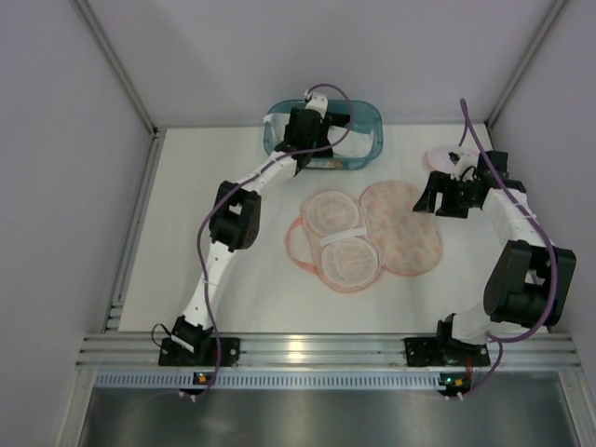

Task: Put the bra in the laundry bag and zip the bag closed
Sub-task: Pick up the bra from the bin, then place the bra at the center of the board, then pick up the bra from the center of the board.

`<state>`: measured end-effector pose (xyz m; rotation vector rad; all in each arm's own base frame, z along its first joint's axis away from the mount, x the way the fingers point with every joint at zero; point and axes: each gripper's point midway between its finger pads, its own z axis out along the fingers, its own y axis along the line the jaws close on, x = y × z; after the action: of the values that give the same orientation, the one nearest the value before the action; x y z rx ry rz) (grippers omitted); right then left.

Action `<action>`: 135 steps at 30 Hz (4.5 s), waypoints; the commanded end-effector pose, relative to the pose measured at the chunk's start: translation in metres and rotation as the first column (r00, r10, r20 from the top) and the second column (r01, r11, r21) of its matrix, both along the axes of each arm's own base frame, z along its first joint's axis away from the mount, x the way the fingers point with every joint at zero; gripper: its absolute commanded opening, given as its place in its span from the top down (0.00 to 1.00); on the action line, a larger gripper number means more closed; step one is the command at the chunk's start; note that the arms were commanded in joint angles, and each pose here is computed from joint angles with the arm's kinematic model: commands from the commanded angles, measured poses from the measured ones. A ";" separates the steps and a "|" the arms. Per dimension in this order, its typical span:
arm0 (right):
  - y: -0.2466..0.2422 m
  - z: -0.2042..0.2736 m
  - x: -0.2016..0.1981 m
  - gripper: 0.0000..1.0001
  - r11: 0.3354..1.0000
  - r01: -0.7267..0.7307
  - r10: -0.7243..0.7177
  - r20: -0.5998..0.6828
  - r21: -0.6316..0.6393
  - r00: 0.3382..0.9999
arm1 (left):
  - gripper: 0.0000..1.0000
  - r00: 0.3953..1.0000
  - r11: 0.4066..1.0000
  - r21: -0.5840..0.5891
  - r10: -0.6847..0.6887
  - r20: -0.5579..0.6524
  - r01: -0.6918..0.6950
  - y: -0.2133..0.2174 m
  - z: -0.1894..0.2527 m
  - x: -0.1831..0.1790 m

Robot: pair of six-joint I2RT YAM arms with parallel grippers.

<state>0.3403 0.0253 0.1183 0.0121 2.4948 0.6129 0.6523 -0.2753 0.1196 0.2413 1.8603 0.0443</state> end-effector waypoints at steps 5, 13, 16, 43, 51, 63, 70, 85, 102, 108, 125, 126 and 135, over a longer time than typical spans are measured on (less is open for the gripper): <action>0.008 0.014 0.004 0.21 0.999 -0.033 0.032 0.049 0.011 0.998 | 0.56 0.994 1.000 -0.027 -0.011 0.111 0.015 -0.004 0.053 0.008; 0.010 0.029 0.002 0.21 0.999 -0.044 0.043 0.087 0.008 0.995 | 1.00 0.979 0.995 -0.090 -0.020 0.205 0.040 0.001 0.143 -0.008; 0.012 0.035 0.002 0.21 0.999 -0.053 0.051 0.104 0.015 0.993 | 1.00 0.969 0.987 -0.131 -0.056 0.239 0.089 0.004 0.195 -0.026; 0.118 0.082 -0.015 0.20 0.913 -0.396 0.366 0.236 0.098 0.900 | 1.00 0.998 0.989 -0.141 -0.055 -0.018 0.052 0.139 0.215 -0.291; 0.139 0.078 -0.022 0.19 0.894 -0.438 0.410 0.223 0.092 0.885 | 1.00 0.981 1.000 -0.012 0.017 -0.192 -0.019 0.170 0.114 -0.324; 0.145 0.069 -0.019 0.19 0.891 -0.452 0.437 0.184 0.049 0.881 | 0.91 0.911 0.997 0.038 0.073 -0.407 -0.063 0.161 0.032 -0.274; 0.143 0.066 -0.024 0.18 0.887 -0.460 0.448 0.181 0.030 0.876 | 0.31 0.869 0.935 0.067 -0.297 -0.395 0.350 0.163 0.061 -0.302; 0.142 0.063 -0.024 0.17 0.885 -0.465 0.455 0.160 0.025 0.876 | 0.31 0.398 0.368 0.182 -0.682 -0.613 0.912 0.172 -0.027 -0.424; 0.142 0.050 -0.031 0.17 0.874 -0.485 0.479 0.127 0.020 0.868 | 0.62 0.242 0.234 0.121 -0.602 -0.761 0.965 0.189 -0.103 -0.423; 0.144 0.048 -0.031 0.17 0.869 -0.494 0.488 0.130 0.018 0.863 | 1.00 0.266 0.239 0.149 -0.599 -0.755 0.960 0.189 -0.097 -0.421; 0.154 0.114 0.010 0.18 0.892 -0.451 0.425 0.373 -0.021 0.825 | 1.00 0.491 0.402 0.333 -0.835 -0.250 0.853 0.089 0.184 -0.423; 0.156 0.119 0.009 0.17 0.886 -0.463 0.432 0.389 -0.013 0.814 | 1.00 0.490 0.402 0.346 -0.844 -0.220 0.848 0.084 0.199 -0.424; 0.181 0.135 -0.041 0.02 0.758 -0.652 0.494 0.630 0.025 0.599 | 1.00 0.431 0.381 0.378 -0.901 -0.055 0.844 0.057 0.277 -0.434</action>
<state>0.3134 0.1873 0.2209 -0.6730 1.9919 0.9525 0.2270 -0.2102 0.3632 1.4885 1.3899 -0.2934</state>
